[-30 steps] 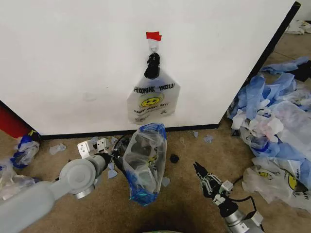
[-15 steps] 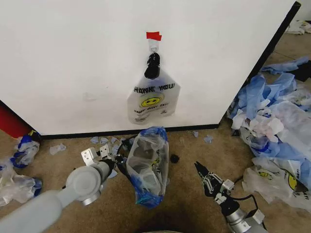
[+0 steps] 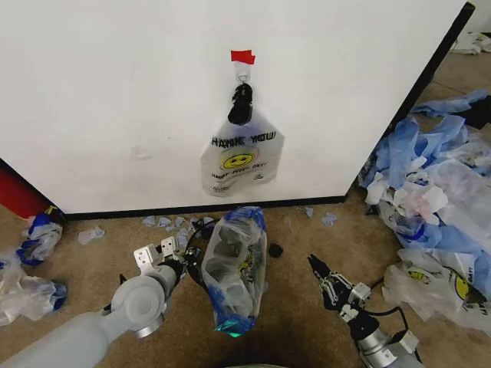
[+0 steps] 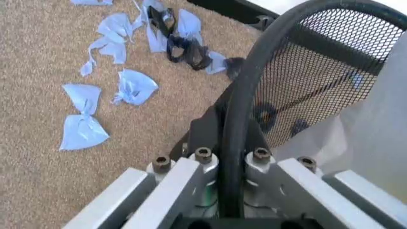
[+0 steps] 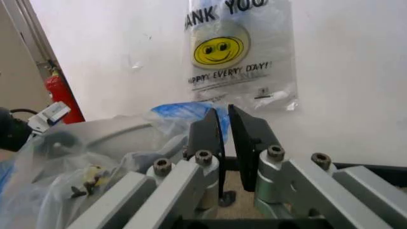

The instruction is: Pick up the garbage bag from the wall and place it over the trash bin.

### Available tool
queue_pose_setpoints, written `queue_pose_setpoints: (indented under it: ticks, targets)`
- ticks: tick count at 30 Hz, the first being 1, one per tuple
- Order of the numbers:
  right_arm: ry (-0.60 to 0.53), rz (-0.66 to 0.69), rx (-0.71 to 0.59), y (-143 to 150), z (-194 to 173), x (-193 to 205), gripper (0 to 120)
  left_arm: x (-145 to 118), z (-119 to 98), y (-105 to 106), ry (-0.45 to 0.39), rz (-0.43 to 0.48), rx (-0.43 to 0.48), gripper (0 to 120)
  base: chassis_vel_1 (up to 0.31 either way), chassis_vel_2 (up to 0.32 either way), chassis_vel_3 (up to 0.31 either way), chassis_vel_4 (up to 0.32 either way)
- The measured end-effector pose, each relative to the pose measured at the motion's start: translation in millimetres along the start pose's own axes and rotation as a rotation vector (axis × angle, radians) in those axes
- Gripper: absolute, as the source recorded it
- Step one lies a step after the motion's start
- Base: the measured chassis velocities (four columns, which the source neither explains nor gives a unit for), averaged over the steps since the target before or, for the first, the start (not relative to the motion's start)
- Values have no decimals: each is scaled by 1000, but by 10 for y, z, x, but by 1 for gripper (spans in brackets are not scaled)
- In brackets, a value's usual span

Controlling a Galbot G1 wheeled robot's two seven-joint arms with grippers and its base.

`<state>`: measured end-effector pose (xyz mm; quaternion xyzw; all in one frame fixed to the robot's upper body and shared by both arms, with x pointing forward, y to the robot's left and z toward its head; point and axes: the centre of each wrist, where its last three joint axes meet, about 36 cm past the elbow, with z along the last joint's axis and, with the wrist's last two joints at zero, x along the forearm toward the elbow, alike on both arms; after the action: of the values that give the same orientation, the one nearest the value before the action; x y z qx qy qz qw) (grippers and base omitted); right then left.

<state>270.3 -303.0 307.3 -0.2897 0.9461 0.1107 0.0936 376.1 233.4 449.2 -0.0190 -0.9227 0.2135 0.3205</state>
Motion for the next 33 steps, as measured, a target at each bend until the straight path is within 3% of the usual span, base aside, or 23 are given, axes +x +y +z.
queue_pose_setpoints:
  ticks: [7,16,19,25,27,28,30,33]
  targets:
    - [-1,1,-1,4,0,-2,7,73,12,-2,7,8,-7,5,0,0,0,0]
    - [-5,-3,-1,13,-11,-4,6,174,12,-45,13,28,-8,41,0,0,0,0]
    - [-7,-3,-2,16,-15,-8,6,193,9,-48,12,30,-9,48,0,0,0,0]
    - [-9,-4,-2,17,-18,-11,6,199,7,-48,12,30,-11,74,0,0,0,0]
    - [-9,-4,-2,17,-18,-11,6,199,7,-48,12,30,-11,78,0,0,0,0]
    - [-10,-4,-2,19,-21,-14,6,199,5,-42,5,32,-19,81,0,0,0,0]
    - [-28,-5,-27,108,-94,-91,6,170,-67,104,-80,30,-118,93,0,0,0,0]
    - [-30,1,-41,152,-123,-117,6,164,-96,167,-112,32,-158,95,0,0,0,0]
